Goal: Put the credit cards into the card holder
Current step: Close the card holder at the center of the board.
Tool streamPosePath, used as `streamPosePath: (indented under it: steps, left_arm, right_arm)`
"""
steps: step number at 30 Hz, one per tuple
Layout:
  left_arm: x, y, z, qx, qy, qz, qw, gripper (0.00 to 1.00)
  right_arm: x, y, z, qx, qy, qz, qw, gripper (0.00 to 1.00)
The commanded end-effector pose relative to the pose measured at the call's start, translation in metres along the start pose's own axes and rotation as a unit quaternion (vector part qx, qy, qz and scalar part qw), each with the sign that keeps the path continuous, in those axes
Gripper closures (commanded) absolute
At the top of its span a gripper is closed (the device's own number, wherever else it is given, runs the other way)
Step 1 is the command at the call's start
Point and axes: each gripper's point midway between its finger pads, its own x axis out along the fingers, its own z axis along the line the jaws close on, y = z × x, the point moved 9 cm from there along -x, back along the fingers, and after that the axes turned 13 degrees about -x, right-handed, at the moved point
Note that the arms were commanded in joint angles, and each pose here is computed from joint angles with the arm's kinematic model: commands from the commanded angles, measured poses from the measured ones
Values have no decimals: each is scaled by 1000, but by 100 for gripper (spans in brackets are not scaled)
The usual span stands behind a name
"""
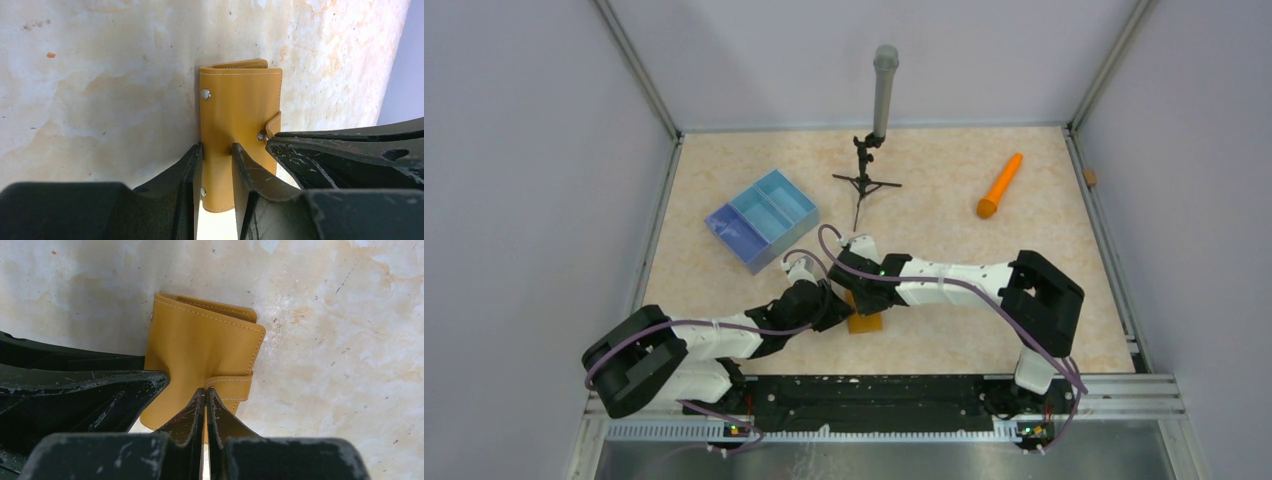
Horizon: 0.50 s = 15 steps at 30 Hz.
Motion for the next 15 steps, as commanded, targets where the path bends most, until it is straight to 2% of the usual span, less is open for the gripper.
streamPosePath:
  steps: [1, 15]
  left_arm:
    - [-9, 7, 65, 45, -162, 17, 986, 67]
    - [-8, 7, 65, 45, -163, 17, 986, 67]
  right_arm:
    - [4, -1, 9, -3, -22, -4, 1000, 100]
    - [9, 5, 11, -3, -31, 9, 999, 100]
